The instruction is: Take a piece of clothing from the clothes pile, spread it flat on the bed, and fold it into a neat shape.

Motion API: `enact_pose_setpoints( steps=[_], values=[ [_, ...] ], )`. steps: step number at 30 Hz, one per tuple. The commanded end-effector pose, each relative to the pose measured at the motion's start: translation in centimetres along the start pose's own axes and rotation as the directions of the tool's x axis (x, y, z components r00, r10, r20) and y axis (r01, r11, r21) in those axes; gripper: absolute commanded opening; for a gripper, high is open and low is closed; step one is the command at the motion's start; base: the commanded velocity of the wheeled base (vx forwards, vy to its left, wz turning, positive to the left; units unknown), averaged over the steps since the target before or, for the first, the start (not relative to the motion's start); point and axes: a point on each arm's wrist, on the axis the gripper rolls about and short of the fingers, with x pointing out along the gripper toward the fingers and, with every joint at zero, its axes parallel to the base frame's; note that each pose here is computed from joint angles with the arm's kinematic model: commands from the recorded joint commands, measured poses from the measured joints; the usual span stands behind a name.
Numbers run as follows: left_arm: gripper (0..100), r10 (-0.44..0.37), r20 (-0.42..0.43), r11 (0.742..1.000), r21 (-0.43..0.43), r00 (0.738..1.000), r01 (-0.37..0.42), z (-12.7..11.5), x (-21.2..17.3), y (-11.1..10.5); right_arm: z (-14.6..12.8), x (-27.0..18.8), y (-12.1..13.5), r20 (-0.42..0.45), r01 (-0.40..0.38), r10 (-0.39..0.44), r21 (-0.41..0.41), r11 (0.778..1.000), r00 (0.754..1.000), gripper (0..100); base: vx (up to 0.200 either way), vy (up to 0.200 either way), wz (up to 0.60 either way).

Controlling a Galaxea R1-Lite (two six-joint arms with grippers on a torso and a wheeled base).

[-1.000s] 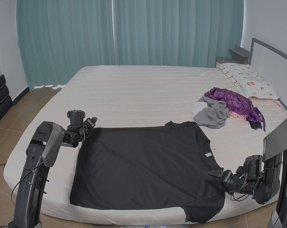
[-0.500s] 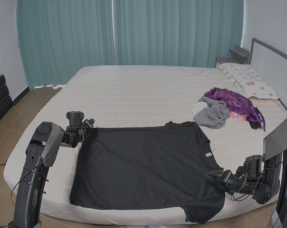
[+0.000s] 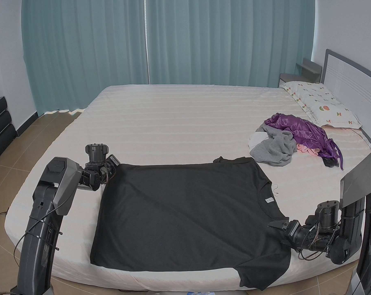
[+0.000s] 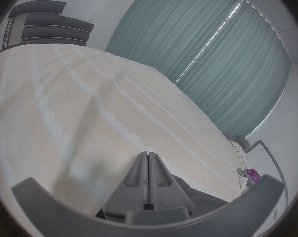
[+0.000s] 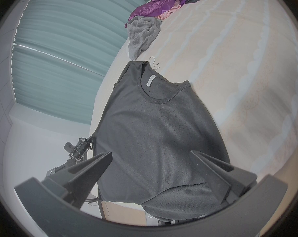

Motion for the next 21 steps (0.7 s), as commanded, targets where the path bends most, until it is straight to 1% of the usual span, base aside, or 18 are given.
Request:
enact_pose_setpoints(
  steps=[1,8,20,21],
  values=[
    [0,-0.004,0.011,1.0,-0.003,1.0,0.004,0.37,-0.06,0.01,0.05,0.02,0.15,0.007,-0.013,0.013,-0.006,1.0,1.0,100,0.0,0.0,0.0],
    [0,-0.004,0.06,1.0,-0.006,0.998,0.005,0.5,0.05,-0.02,0.05,0.02,0.15,0.007,-0.013,0.013,-0.007,1.0,1.0,100,0.0,0.0,0.0],
    [0,-0.001,0.055,1.0,-0.003,0.999,0.002,0.45,0.05,0.02,0.0,0.0,0.15,0.005,-0.012,0.012,-0.008,1.0,1.0,100,0.0,0.0,0.0],
    [100,0.0,0.053,1.0,-0.003,0.999,0.001,0.44,0.05,0.03,0.0,0.0,0.15,0.005,-0.012,0.012,-0.008,1.0,1.0,100,0.0,0.0,0.0]
  ],
)
